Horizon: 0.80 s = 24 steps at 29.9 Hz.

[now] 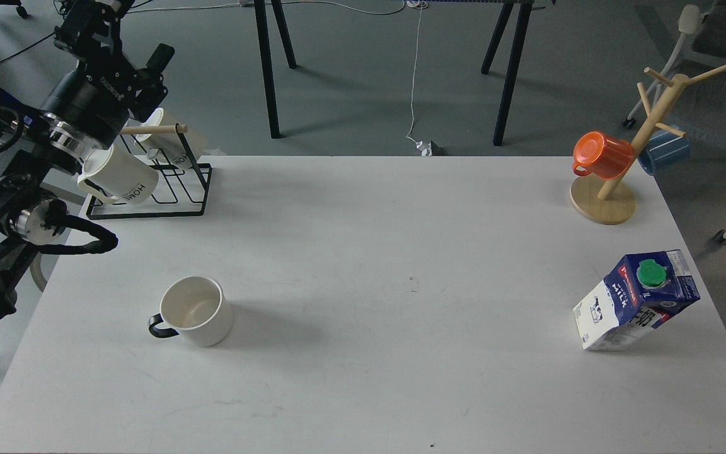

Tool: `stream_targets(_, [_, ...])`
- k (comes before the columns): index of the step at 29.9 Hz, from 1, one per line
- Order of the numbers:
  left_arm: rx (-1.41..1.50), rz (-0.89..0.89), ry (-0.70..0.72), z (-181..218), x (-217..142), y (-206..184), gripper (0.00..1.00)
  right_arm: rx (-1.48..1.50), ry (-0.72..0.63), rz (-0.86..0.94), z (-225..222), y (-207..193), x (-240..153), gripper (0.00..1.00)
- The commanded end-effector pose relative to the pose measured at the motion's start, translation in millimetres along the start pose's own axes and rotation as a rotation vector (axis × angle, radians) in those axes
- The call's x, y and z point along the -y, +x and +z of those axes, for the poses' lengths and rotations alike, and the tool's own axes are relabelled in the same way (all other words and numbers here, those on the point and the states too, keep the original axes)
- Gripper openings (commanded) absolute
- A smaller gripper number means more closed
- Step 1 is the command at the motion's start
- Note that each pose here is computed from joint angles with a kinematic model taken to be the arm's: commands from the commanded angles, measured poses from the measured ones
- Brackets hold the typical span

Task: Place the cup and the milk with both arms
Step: 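Lower the left gripper from the rack area toward the white mug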

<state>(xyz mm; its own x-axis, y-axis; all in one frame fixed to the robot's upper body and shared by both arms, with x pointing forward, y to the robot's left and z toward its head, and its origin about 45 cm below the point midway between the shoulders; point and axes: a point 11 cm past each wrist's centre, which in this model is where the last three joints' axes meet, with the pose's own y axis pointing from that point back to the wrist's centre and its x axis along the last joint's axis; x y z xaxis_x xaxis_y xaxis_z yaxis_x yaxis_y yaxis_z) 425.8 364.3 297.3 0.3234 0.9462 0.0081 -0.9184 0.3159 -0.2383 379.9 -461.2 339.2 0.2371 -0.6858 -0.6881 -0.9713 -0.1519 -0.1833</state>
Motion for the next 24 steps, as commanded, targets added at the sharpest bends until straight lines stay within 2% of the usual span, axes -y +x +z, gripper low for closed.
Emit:
stream_targets(1, [-0.004, 0.018, 0.006, 0, -5, 7, 1.0, 0.0, 0.001, 0.018, 1, 6, -4, 0.98])
stream_targets(7, [-0.029, 0.003, -0.032, 13, -2, 11, 1.0, 0.002, 0.01, 0.013, -3, 4, -4, 0.98])
stream_targets(9, [-0.05, 0.049, -0.071, 24, -2, 26, 1.0, 0.004, 0.01, 0.01, -2, 3, -3, 0.98])
stream_targets(11, [-0.035, 0.118, -0.053, 19, -8, 49, 1.0, 0.005, 0.009, 0.008, -2, 3, -3, 0.98])
stream_targets(13, [-0.015, 0.118, -0.061, 27, -1, 56, 1.0, 0.003, 0.009, 0.008, -3, 2, -3, 0.98])
stream_targets(15, [0.044, 0.044, -0.049, 34, 6, 49, 1.0, -0.001, 0.01, 0.01, -4, 3, -3, 0.98])
stream_targets(20, [0.557, -0.378, 0.176, 16, -2, -4, 1.0, -0.008, 0.014, 0.01, -8, 2, -4, 0.98])
stream_targets(22, [0.73, -0.511, 0.184, 18, -8, -28, 1.0, -0.005, 0.014, 0.008, -7, 2, -4, 0.98])
stream_targets(24, [0.809, -0.553, 0.173, 18, -19, -39, 1.0, -0.003, 0.013, 0.005, -7, 0, -3, 0.98])
